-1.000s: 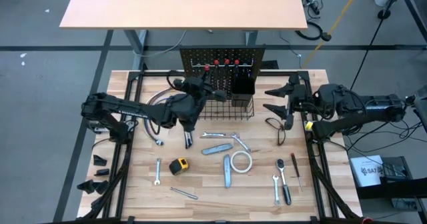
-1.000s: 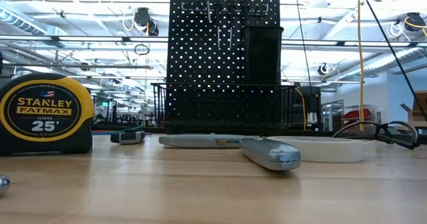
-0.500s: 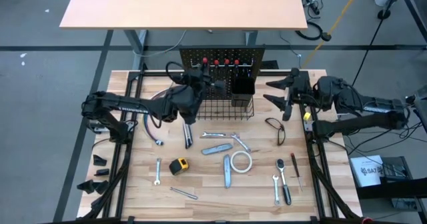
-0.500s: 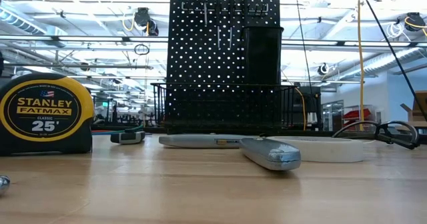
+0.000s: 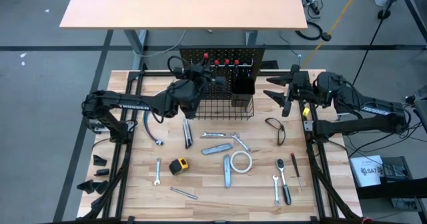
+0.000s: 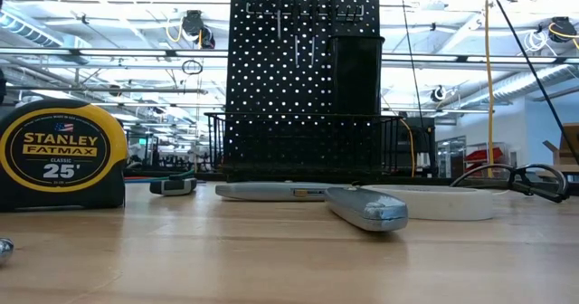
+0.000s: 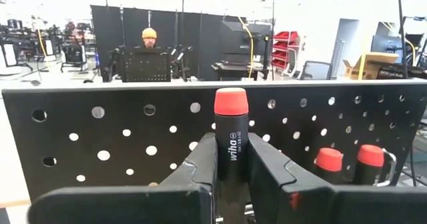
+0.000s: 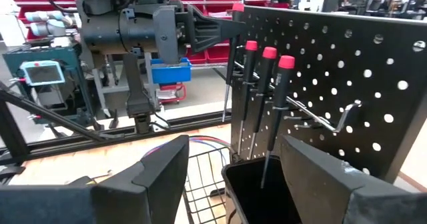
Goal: Hang tools onto peg board
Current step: Hang the nut driver onto the pegboard
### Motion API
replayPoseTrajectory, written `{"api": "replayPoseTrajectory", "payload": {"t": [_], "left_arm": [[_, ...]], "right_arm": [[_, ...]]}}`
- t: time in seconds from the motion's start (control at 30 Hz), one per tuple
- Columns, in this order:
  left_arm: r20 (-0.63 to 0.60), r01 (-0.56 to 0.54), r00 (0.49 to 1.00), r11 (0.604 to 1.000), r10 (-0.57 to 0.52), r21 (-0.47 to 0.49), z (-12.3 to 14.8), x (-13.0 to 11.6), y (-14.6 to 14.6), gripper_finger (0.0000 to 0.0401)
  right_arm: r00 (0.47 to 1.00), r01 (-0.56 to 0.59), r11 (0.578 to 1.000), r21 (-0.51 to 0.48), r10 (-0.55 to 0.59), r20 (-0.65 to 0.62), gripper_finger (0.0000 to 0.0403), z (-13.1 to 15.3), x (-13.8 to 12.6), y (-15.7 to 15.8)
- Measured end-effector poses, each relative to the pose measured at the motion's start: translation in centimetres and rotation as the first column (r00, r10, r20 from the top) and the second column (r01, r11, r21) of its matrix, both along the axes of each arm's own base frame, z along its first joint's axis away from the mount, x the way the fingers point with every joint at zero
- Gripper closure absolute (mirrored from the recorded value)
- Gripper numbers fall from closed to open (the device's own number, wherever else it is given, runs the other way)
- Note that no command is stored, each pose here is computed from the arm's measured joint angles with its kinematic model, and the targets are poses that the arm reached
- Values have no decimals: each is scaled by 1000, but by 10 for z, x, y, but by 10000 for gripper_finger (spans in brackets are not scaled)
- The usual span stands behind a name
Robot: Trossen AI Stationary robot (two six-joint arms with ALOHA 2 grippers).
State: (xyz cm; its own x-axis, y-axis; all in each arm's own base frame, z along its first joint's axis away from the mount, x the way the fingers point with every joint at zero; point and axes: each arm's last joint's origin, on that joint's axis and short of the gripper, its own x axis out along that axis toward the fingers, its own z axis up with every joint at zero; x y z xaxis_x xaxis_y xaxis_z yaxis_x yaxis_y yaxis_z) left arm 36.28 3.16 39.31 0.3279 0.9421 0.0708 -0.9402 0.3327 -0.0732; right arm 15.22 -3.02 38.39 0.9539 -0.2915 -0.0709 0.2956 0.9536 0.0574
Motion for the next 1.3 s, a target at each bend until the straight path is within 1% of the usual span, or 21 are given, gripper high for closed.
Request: {"api": "replayPoseTrajectory", "payload": {"t": [0.1,0.23,0.87,0.9,1.03,1.1,1.17,1.3], "left_arm": [[-10,-7,1000,1000,7,2,0,0,3,355],[-52,-10,999,1000,11,17,0,0,3,355],[-76,-13,997,1000,15,18,-2,0,12,352],[-76,-13,997,1000,15,19,-2,0,12,342],[-77,-14,997,1000,15,19,-2,0,12,276],[-77,-14,997,1000,15,19,-2,0,12,254],[-77,-14,997,1000,15,19,-2,0,12,243],[-77,-10,997,1000,12,19,-2,0,12,238]], "right_arm": [[1000,7,1000,0,-7,0,174,0,0,-1],[1000,17,1000,0,-17,0,174,0,-1,-3],[999,40,999,-4,-40,-2,174,0,-1,-6],[999,39,999,-4,-39,-2,174,0,-1,-6],[999,40,999,-4,-40,-2,174,0,-1,-6],[999,40,999,-4,-40,-2,174,0,-1,-6],[999,40,999,-4,-40,-2,174,0,-1,-6],[999,40,999,-4,-40,-2,174,0,-1,-6]]}}
